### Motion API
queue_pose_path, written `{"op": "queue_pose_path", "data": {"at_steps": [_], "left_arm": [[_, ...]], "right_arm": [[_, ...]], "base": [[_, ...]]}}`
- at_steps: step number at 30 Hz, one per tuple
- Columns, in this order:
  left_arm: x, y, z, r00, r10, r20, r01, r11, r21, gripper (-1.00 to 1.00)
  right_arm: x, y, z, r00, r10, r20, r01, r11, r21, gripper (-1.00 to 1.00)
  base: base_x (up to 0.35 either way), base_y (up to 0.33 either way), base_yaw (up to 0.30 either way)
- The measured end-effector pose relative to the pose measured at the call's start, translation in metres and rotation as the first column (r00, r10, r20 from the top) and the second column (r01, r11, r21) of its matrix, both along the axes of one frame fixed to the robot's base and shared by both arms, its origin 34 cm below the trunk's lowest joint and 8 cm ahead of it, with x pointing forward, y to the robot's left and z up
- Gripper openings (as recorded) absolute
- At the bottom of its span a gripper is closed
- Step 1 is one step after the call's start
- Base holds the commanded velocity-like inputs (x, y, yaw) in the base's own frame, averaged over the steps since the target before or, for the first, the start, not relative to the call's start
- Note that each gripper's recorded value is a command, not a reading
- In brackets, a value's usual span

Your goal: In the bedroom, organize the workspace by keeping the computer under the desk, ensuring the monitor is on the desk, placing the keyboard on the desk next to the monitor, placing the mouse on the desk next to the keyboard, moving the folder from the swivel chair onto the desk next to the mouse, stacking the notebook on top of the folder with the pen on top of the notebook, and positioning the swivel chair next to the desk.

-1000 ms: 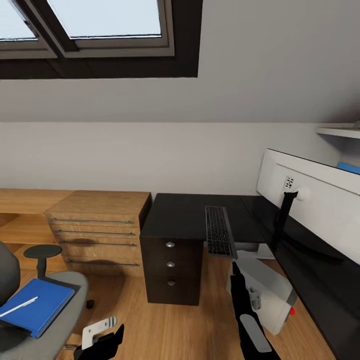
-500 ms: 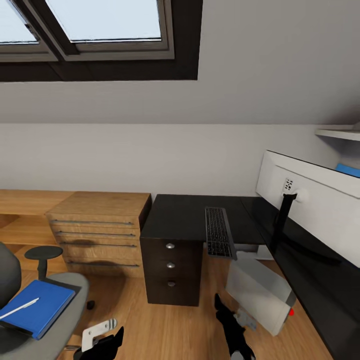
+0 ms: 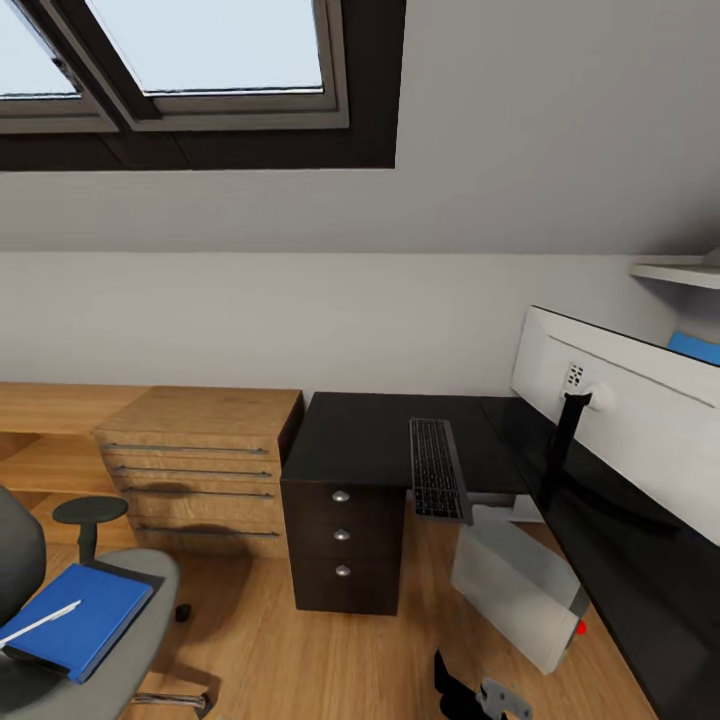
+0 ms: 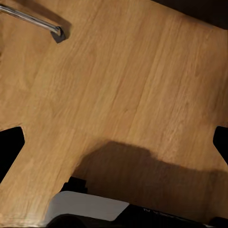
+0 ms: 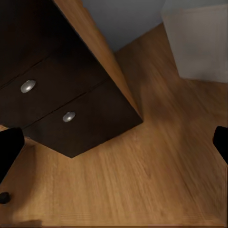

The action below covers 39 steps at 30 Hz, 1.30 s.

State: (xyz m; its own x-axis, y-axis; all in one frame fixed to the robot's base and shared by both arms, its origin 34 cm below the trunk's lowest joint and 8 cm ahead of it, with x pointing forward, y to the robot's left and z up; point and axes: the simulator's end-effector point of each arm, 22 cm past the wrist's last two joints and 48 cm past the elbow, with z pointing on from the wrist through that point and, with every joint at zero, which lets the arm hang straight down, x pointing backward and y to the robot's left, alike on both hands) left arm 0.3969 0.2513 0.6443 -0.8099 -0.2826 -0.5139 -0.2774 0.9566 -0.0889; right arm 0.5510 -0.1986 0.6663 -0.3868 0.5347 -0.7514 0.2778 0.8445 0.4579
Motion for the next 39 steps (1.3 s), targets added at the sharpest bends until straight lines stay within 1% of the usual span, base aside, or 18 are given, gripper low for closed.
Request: {"op": "queue_pose_path", "data": {"at_steps": [3,6,9,10,15,21,30,39], "left_arm": [[-0.011,0.002,-0.009,1.000,0.004,-0.014,-0.004,1.000,0.008,1.00],[-0.015,0.003,-0.012,1.000,0.008,-0.013,-0.007,1.000,0.014,1.00],[-0.017,0.003,-0.010,1.000,0.009,-0.013,-0.009,1.000,0.016,1.00],[-0.018,0.003,-0.010,1.000,0.010,-0.012,-0.009,1.000,0.017,1.00],[-0.019,0.003,-0.004,1.000,0.011,-0.013,-0.011,1.000,0.017,1.00],[-0.021,0.004,0.003,1.000,0.015,-0.015,-0.015,1.000,0.021,1.00],[-0.022,0.004,0.014,1.000,0.015,-0.015,-0.015,1.000,0.021,1.00],[-0.025,0.005,0.023,1.000,0.016,-0.018,-0.015,1.000,0.023,1.00]], "right_arm": [[-0.003,0.001,0.002,1.000,0.007,-0.007,-0.007,1.000,-0.003,1.00],[-0.005,0.004,0.005,1.000,0.021,-0.009,-0.021,1.000,-0.007,1.00],[-0.006,0.006,0.009,0.999,0.039,-0.009,-0.039,0.999,-0.014,1.00],[-0.007,0.009,0.010,0.998,0.059,-0.009,-0.059,0.998,-0.022,1.00],[-0.008,0.013,0.017,0.996,0.084,-0.010,-0.085,0.996,-0.033,1.00],[-0.009,0.017,0.024,0.995,0.095,-0.010,-0.095,0.995,-0.035,1.00],[-0.011,0.015,0.035,0.996,0.093,-0.010,-0.094,0.995,-0.038,1.00],[-0.012,0.015,0.045,0.995,0.095,-0.010,-0.096,0.995,-0.040,1.00]], "base": [[0.000,0.000,0.000],[0.000,0.000,0.000],[0.000,0.000,0.000],[0.000,0.000,0.000],[0.000,0.000,0.000],[0.000,0.000,0.000],[-0.004,0.000,0.000],[-0.329,0.000,0.000]]}}
